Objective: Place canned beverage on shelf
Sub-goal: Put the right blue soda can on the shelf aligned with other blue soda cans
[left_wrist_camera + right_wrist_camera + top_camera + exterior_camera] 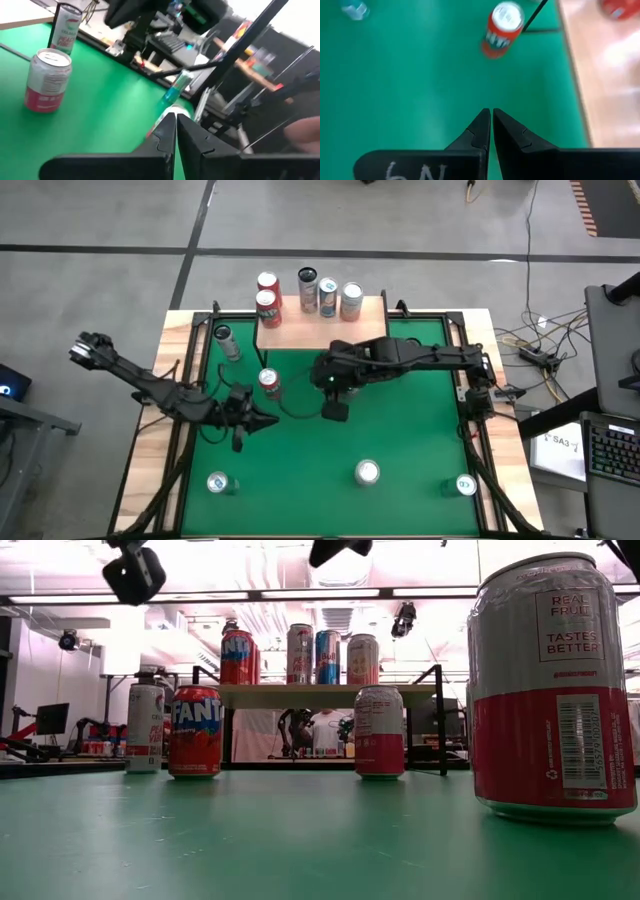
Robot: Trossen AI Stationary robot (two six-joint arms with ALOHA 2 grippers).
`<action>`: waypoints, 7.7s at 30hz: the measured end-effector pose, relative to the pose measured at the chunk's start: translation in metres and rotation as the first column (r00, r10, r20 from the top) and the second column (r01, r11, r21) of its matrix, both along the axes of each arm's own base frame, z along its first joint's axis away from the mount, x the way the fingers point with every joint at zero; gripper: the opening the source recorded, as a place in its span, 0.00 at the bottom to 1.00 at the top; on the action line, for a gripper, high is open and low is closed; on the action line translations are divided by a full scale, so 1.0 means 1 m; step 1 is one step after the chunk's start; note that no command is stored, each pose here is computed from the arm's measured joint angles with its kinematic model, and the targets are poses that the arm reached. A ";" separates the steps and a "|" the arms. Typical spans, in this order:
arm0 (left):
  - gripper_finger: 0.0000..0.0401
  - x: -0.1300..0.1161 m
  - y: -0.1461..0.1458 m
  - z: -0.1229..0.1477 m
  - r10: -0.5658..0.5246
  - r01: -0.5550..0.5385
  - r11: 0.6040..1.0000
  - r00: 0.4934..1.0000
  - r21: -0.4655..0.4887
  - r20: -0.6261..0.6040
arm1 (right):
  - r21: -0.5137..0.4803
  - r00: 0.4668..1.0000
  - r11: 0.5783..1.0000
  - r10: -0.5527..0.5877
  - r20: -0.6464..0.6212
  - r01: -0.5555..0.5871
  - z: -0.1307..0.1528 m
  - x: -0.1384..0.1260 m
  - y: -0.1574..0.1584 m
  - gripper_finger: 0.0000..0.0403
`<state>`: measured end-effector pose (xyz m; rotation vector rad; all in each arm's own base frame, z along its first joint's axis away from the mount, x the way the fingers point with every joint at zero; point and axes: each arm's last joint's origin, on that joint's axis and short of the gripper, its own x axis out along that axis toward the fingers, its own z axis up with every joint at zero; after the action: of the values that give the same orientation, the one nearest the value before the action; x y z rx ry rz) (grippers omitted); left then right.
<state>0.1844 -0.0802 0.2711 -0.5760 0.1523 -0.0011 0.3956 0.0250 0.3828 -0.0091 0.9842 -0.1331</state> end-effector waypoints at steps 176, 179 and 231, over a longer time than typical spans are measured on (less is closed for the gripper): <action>0.52 0.055 -0.063 -0.013 -0.096 0.176 0.832 0.980 0.527 -0.176 | -0.519 0.936 0.821 0.336 0.106 -0.236 -0.087 -0.071 0.144 0.56; 0.65 0.060 -0.062 -0.022 -0.001 0.114 0.795 0.983 0.596 -0.186 | -0.517 0.931 0.818 0.350 0.100 -0.252 -0.088 -0.064 0.146 0.56; 0.53 0.053 -0.053 -0.021 0.241 -0.107 0.654 0.968 0.749 -0.072 | -0.536 0.866 0.833 0.365 0.342 -0.140 0.013 -0.040 0.130 0.81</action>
<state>0.2373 -0.1334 0.2502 0.2473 0.2418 0.2926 0.3557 0.1549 0.3956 -0.5705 0.4682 -0.1267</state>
